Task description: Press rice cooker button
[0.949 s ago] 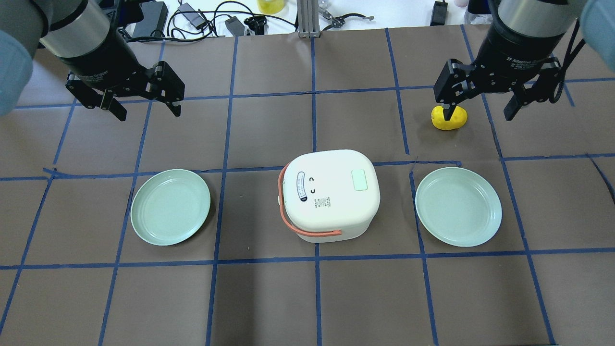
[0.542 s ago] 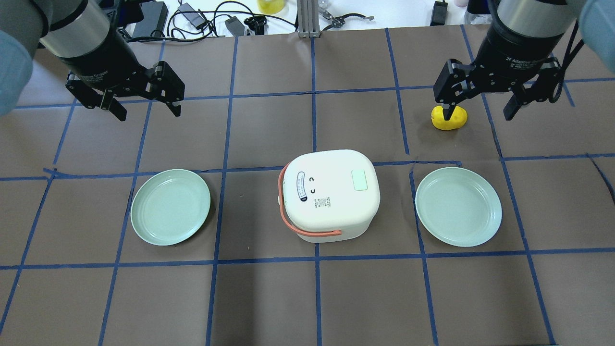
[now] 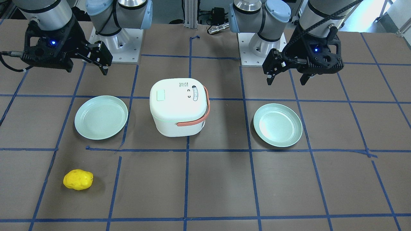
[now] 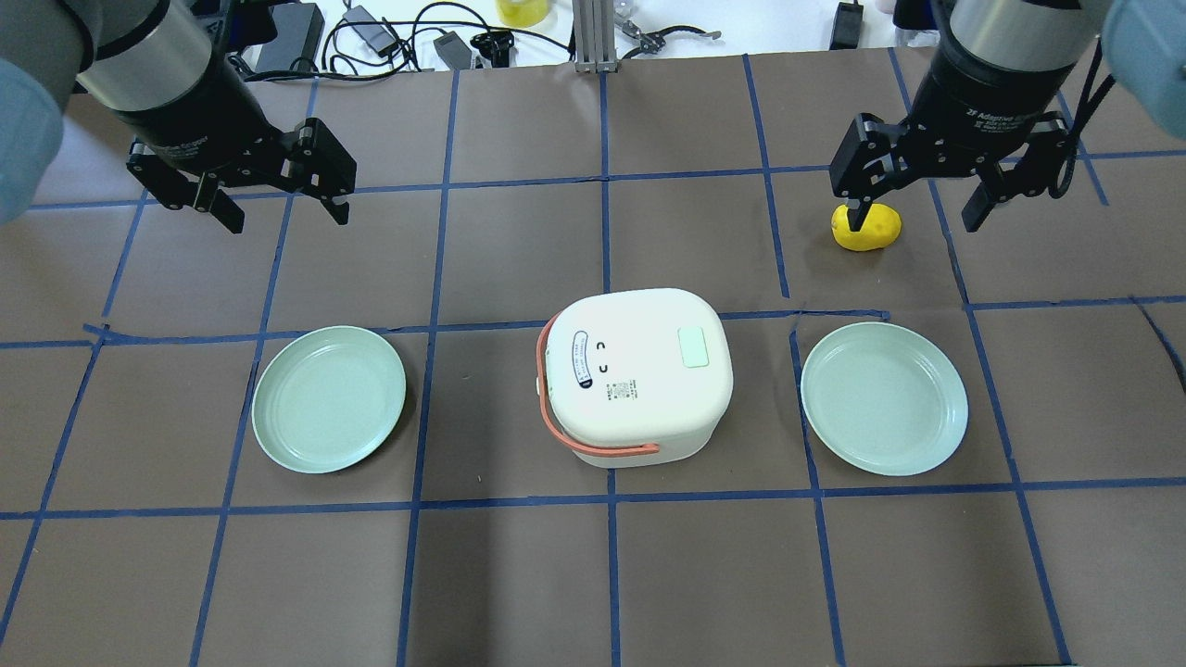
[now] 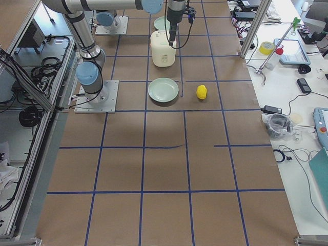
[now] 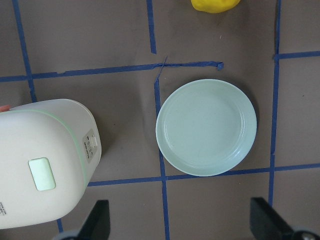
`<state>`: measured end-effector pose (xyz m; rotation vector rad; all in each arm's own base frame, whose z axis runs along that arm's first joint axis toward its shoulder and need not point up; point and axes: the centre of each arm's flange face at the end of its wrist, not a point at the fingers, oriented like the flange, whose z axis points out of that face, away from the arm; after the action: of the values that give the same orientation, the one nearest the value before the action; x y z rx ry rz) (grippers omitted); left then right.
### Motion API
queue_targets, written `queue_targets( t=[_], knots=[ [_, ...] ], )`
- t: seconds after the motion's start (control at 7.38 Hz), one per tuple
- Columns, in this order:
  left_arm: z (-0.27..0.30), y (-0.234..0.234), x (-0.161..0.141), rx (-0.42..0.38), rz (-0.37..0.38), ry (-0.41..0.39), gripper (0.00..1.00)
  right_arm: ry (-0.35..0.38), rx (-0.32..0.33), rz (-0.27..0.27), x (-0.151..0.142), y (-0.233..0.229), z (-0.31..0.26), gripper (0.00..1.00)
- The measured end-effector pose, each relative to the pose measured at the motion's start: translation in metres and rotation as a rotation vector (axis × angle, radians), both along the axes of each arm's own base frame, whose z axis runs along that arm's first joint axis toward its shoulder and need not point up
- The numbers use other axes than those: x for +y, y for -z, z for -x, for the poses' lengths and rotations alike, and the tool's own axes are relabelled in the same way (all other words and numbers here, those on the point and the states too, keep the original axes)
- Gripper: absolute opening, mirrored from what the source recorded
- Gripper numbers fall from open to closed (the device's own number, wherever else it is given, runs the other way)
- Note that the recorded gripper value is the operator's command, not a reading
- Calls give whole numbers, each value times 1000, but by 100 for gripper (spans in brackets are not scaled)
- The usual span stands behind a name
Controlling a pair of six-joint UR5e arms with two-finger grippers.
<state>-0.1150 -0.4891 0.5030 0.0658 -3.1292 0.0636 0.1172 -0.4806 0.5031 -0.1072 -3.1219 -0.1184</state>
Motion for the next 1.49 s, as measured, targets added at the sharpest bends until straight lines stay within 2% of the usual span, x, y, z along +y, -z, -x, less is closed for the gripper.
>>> queue_targets(
  t=[0.81,1.08,1.22,1.36,1.49],
  knots=[
    [0,0,0,0,0,0,100,-1,0,-3,1,0,-1,98],
    [0,0,0,0,0,0,100,42,-16,-4,-1,5,-7,32],
    [0,0,0,0,0,0,100,68,-39,-8,-3,7,-11,11],
    [0,0,0,0,0,0,100,83,-67,-13,-4,10,-16,0],
    [0,0,0,0,0,-1,100,88,-86,-23,-4,14,-25,0]
  ],
)
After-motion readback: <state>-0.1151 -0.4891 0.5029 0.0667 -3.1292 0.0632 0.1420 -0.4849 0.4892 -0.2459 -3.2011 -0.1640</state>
